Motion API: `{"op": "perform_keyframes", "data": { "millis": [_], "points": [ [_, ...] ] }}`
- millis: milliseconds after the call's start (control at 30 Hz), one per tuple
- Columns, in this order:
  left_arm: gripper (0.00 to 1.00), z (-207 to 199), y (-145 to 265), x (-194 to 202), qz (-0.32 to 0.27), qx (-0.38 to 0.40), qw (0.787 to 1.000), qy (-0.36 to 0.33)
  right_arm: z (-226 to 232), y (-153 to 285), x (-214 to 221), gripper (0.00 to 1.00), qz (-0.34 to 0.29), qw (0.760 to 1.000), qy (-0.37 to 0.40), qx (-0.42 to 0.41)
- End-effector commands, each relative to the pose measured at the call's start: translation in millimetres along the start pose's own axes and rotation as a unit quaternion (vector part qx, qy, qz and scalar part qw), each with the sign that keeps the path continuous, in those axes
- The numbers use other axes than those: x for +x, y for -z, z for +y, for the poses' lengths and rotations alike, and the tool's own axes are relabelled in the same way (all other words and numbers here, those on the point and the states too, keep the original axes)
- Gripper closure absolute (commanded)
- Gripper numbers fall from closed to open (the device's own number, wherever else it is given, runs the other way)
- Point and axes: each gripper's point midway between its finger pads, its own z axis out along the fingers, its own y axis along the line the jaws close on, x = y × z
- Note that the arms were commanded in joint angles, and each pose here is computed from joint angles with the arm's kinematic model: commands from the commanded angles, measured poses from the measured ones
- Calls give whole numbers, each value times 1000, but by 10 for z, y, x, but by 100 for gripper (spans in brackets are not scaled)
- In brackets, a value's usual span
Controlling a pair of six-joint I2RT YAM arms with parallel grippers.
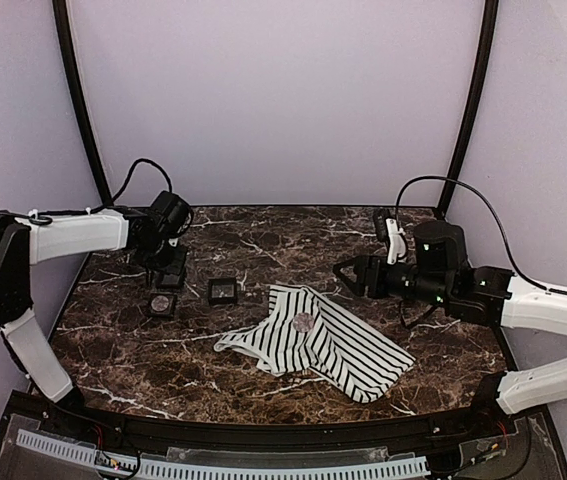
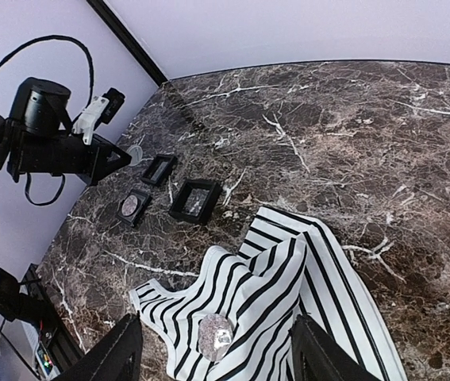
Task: Remove the brooch from the garment
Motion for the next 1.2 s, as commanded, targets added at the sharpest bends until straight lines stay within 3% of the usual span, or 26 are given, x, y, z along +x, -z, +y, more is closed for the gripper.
{"op": "perform_keyframes", "data": {
  "millis": [0, 433, 1167],
  "points": [
    [99, 246, -151, 67, 40, -70, 996, -27, -76, 29, -7, 36, -5, 1000, -11, 7],
    [99, 293, -548, 35, 59, -91, 994, -29, -85, 13, -2, 36, -3, 1000, -20, 1],
    [99, 280, -737, 32, 73, -91, 992, -40, -107, 14, 55, 36, 3, 1000, -29, 0]
  ]
}}
